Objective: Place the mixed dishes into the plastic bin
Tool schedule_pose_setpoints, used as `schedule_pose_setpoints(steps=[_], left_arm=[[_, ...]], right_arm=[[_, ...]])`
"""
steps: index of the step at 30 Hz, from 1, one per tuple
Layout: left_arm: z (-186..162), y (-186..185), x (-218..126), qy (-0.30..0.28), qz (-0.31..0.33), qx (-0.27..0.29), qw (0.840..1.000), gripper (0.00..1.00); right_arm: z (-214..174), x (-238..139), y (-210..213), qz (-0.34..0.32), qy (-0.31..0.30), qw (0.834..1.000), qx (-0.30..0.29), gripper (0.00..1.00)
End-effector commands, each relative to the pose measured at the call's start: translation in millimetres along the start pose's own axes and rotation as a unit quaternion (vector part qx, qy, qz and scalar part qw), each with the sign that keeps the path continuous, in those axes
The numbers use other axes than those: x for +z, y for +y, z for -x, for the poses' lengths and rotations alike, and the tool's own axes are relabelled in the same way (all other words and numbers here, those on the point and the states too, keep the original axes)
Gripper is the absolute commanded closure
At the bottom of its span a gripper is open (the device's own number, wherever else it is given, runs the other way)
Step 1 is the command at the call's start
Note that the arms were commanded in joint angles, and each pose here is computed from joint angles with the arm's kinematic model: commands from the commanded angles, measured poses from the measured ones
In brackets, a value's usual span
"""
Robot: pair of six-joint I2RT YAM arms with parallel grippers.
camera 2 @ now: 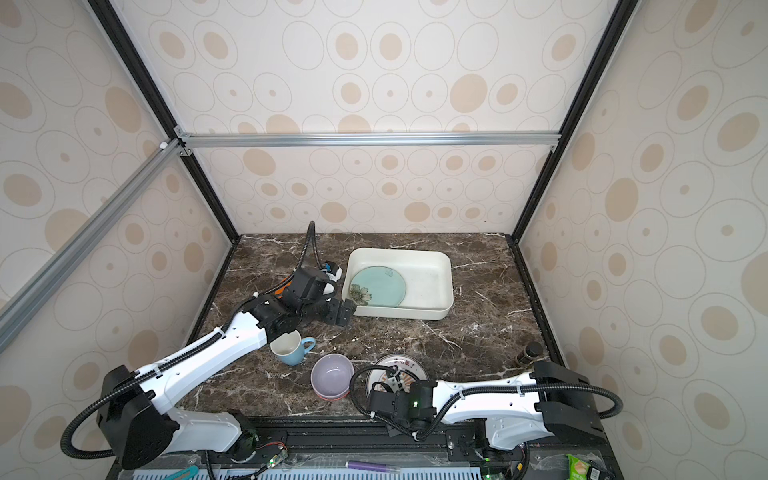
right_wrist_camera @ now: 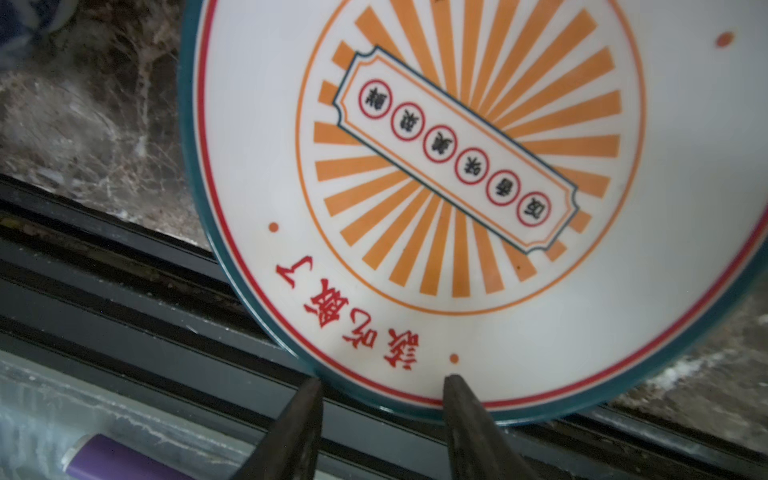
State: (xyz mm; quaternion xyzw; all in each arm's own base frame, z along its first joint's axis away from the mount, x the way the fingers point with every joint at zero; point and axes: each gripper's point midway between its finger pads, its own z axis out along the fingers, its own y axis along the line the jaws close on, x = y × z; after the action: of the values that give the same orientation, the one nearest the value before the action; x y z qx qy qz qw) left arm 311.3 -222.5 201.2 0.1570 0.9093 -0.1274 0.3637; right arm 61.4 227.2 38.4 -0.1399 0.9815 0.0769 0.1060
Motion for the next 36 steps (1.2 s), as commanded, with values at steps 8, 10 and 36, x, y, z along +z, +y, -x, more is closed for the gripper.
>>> schedule_pose_setpoints(steps=[8, 10, 36], left_arm=[[-1, 12, -12, -0.022, 0.003, -0.004, 1.0, 0.01], [0, 14, -14, -0.025, 0.003, -0.004, 1.0, 0.01], [-1, 16, 3, -0.007, 0.001, 0.001, 1.0, 0.01]], right_arm=[[2, 2, -12, -0.033, -0.015, 0.999, 0.026, 0.5], [2, 1, -14, -0.039, -0.017, 0.999, 0.026, 0.5], [32, 20, -45, -0.044, 0.001, 0.998, 0.054, 0.48]])
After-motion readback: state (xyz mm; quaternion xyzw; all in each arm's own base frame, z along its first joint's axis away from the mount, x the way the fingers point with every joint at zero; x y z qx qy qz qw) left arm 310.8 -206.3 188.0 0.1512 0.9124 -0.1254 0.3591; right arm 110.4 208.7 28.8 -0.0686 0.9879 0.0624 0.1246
